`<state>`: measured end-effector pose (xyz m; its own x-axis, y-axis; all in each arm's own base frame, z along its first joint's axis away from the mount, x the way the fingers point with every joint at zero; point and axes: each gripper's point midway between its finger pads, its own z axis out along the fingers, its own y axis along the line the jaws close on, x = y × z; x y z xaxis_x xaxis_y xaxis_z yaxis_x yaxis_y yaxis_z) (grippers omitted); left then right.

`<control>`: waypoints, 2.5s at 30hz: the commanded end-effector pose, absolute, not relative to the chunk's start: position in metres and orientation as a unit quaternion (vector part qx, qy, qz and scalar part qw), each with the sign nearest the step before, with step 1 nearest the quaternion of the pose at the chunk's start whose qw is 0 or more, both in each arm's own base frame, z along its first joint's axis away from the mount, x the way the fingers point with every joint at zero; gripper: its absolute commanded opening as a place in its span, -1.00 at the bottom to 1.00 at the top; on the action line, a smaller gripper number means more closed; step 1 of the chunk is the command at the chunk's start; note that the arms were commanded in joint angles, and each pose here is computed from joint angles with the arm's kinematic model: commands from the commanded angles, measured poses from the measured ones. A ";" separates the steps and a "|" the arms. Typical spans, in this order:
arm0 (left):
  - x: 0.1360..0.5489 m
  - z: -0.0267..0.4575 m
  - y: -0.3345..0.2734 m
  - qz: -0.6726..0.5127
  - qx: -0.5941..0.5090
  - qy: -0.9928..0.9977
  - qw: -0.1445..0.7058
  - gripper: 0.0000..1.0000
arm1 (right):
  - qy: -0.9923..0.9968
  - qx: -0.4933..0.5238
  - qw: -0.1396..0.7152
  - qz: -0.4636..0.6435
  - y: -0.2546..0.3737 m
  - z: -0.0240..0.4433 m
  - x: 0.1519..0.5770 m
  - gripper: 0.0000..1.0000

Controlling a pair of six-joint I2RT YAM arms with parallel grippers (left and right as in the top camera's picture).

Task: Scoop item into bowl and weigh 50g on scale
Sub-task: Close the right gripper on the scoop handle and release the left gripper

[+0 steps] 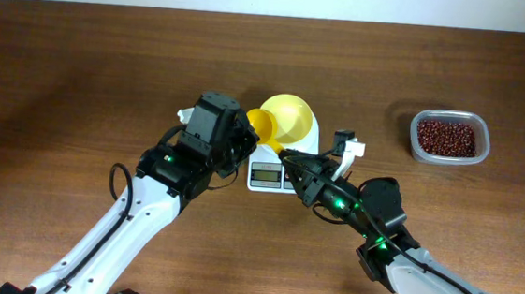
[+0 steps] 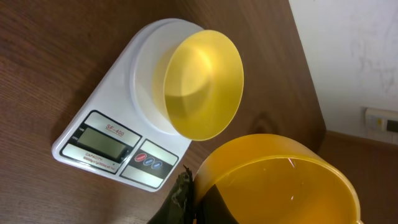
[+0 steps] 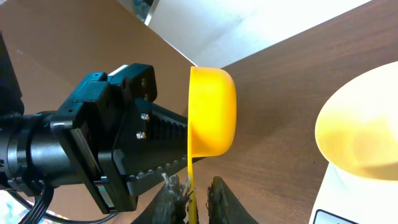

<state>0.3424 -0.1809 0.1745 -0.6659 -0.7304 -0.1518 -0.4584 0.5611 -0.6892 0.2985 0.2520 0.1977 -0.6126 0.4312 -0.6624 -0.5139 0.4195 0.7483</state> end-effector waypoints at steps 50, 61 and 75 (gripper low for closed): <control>0.339 0.181 -0.183 -0.317 -0.332 0.861 0.219 -0.40 | 0.711 -0.059 0.426 0.556 0.262 0.204 0.290 -0.92; 0.352 0.190 -0.179 -0.320 -0.337 0.848 0.255 0.80 | 0.693 -0.066 0.444 0.564 0.261 0.217 0.290 -0.92; 0.370 0.232 -0.207 -0.378 -0.189 0.844 0.330 0.98 | 0.681 -0.056 0.471 0.558 0.248 0.225 0.302 -0.92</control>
<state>0.3671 -0.1915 0.2055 -0.6652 -0.6895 -0.2865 -0.2798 0.5859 -0.7606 0.3045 0.2445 0.2221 -0.5435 0.4751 -0.6920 -0.5736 0.3916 0.7194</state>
